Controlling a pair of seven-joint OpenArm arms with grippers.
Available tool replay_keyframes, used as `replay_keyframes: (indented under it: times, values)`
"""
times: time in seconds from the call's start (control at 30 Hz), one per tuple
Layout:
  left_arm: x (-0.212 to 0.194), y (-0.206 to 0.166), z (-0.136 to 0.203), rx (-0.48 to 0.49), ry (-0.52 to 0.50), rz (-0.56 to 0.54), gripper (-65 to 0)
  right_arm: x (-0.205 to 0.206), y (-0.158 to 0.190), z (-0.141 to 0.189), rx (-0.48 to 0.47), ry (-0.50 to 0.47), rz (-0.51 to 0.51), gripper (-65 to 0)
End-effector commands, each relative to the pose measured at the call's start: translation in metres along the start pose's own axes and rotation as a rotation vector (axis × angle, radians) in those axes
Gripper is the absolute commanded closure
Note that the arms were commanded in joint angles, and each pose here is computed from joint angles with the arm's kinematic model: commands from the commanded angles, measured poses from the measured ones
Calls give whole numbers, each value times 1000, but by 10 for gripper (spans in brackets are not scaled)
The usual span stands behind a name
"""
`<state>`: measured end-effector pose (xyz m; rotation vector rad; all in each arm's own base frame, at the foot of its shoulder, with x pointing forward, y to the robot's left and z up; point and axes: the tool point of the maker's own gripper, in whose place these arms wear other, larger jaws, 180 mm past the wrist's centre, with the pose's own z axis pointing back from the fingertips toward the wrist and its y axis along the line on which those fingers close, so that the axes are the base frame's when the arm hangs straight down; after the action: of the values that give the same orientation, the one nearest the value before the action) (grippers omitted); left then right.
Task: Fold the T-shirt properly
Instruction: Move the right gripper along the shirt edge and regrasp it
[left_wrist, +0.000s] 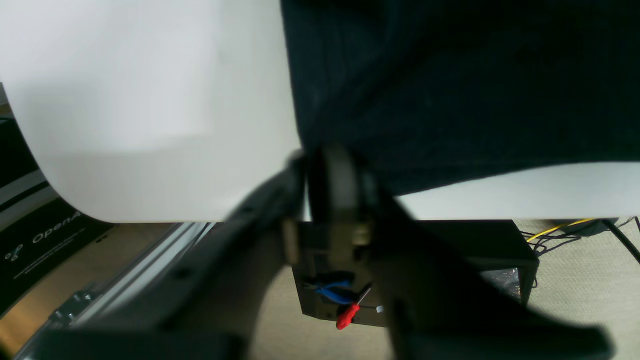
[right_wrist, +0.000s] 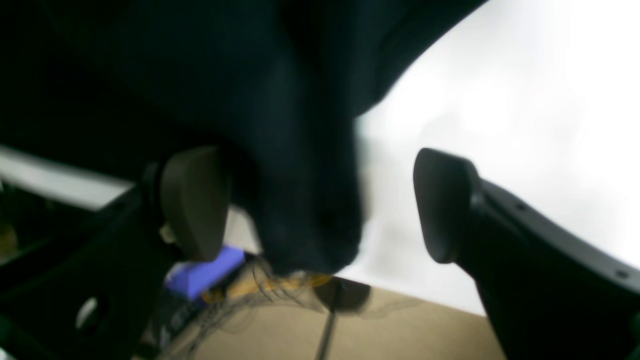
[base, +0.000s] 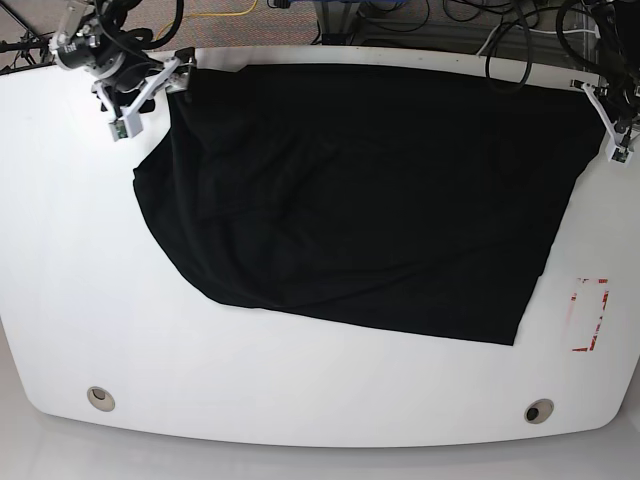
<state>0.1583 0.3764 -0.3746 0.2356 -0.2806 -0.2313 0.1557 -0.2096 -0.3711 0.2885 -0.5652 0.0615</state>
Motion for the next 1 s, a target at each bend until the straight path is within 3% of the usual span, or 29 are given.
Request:
replay_keyframes:
  times: [0.0, 0.17, 0.27, 0.73, 0.97]
  values:
    - [7, 11, 7, 33, -20, -10, -179, 30, -4, 11, 14, -120, -13, -544]
    - [7, 11, 7, 30, -22, -10, -203, 65, -14, 21, 13, -244, -35, -544]
    - [7, 11, 7, 30, -22, -10, -203, 79, -22, 17, -16, -263, -34, -544]
    - [9, 11, 8, 31, -25, -9, -203, 117, -64, -42, -76, -181, -69, -537]
    - [9, 11, 8, 31, -25, -9, -203, 130, -79, -64, -78, -186, -105, -460]
